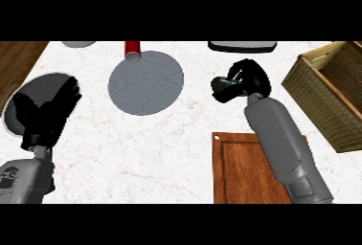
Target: Pick the eggplant from the cutting board and place it in the basket
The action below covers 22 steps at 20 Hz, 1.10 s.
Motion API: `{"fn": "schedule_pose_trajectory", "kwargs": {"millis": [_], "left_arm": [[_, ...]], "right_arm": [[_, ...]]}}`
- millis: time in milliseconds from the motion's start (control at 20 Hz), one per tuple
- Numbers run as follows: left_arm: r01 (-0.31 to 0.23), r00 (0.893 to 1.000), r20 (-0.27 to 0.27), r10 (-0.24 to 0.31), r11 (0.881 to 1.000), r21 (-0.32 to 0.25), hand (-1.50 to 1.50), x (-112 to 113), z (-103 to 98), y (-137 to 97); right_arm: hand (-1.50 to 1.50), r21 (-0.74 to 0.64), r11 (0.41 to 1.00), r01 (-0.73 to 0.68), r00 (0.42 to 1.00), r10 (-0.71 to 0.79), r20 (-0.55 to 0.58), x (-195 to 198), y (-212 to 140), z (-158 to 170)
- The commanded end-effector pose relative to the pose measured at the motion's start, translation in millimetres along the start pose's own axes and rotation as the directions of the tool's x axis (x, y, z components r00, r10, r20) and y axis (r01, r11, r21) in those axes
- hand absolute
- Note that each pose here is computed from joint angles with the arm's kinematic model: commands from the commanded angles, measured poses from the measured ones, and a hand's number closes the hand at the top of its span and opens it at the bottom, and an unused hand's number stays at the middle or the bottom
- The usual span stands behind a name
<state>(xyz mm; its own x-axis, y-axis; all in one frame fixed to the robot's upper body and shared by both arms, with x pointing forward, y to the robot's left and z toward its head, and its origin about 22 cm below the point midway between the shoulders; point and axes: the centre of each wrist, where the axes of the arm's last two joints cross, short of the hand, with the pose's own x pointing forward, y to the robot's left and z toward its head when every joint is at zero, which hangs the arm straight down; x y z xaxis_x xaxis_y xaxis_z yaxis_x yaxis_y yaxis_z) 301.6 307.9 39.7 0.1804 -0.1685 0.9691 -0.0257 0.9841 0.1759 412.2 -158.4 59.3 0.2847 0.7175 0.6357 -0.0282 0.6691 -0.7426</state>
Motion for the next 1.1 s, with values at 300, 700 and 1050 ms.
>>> {"fn": "schedule_pose_trajectory", "kwargs": {"millis": [300,700,1050], "left_arm": [[0.017,1.000,0.022,-0.016,0.999,-0.043,0.00,12.4,-9.0,-17.5],[0.015,1.000,0.007,-0.015,1.000,-0.015,0.00,3.1,-2.0,-2.9],[0.004,1.000,0.017,-0.004,1.000,-0.006,0.00,-2.7,4.5,-13.7]], "right_arm": [[1.50,-0.570,0.790,0.224,0.973,-0.212,0.090,154.6,-22.2,25.5],[1.50,-0.705,0.703,0.094,0.984,-0.175,-0.044,232.9,-52.3,40.4],[1.50,-0.768,0.640,0.006,0.984,-0.142,-0.111,248.3,-114.1,32.5]]}}
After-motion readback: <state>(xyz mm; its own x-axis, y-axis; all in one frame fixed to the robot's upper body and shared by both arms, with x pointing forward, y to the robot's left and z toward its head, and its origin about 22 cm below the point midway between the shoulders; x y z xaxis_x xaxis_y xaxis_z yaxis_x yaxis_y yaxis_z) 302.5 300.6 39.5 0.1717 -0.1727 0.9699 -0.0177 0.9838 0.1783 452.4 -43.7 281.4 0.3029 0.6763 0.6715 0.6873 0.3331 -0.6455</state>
